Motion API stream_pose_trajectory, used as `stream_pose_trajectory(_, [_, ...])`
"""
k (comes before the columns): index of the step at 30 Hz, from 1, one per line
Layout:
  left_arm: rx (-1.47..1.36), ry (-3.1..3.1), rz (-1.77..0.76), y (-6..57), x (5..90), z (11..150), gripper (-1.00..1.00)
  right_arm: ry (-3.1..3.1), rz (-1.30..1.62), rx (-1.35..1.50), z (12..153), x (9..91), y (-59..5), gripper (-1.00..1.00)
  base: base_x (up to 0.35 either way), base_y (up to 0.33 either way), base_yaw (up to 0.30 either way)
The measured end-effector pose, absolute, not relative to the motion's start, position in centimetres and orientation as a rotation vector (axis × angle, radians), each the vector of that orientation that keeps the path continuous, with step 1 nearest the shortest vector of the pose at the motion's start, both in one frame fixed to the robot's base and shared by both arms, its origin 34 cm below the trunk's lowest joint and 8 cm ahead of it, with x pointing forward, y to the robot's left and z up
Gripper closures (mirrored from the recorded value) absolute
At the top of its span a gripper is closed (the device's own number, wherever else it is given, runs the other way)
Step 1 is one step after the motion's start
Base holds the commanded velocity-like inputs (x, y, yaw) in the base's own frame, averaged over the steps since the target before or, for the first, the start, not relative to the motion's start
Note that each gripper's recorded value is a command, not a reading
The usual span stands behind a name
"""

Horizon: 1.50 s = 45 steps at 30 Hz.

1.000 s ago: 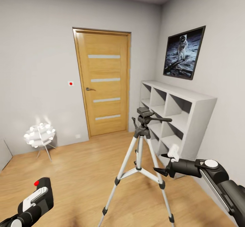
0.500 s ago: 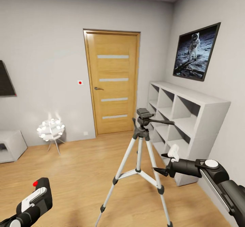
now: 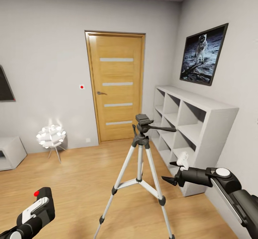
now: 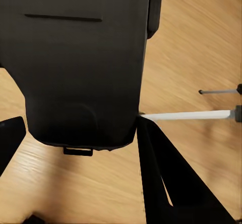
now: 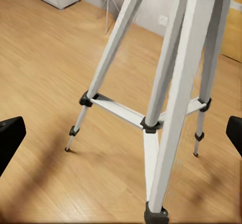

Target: Attach the digital camera to the camera tripod in the bedroom.

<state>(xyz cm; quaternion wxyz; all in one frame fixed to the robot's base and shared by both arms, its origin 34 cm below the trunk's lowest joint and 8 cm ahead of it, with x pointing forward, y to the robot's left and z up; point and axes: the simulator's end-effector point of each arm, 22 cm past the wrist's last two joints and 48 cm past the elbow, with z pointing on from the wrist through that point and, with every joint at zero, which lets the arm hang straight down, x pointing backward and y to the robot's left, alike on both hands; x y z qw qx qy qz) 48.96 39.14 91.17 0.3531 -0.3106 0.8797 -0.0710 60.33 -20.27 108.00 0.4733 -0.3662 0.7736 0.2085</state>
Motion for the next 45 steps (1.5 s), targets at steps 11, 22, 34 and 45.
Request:
stream_pose_trajectory(11, [-0.805,2.275,-0.175,39.4,48.7,91.2,1.00,1.883,0.503,-0.908,108.4,60.3,-20.3,-1.00,0.016,-0.042,0.000])
stream_pose_trajectory(22, [-0.817,2.271,-0.170,39.8,48.4,91.2,1.00,1.878,0.504,-0.911,108.6,60.2,-20.1,-1.00,0.003,-0.023,0.000])
stream_pose_trajectory(34, [-0.818,2.272,-0.168,39.8,48.4,91.2,1.00,1.877,0.510,-0.910,108.6,60.2,-19.9,-1.00,0.055,-0.145,0.000])
stream_pose_trajectory(45, [-0.818,2.272,-0.167,39.9,48.4,91.2,1.00,1.864,0.647,-0.994,108.5,57.8,-18.1,-1.00,0.007,-0.016,0.000])
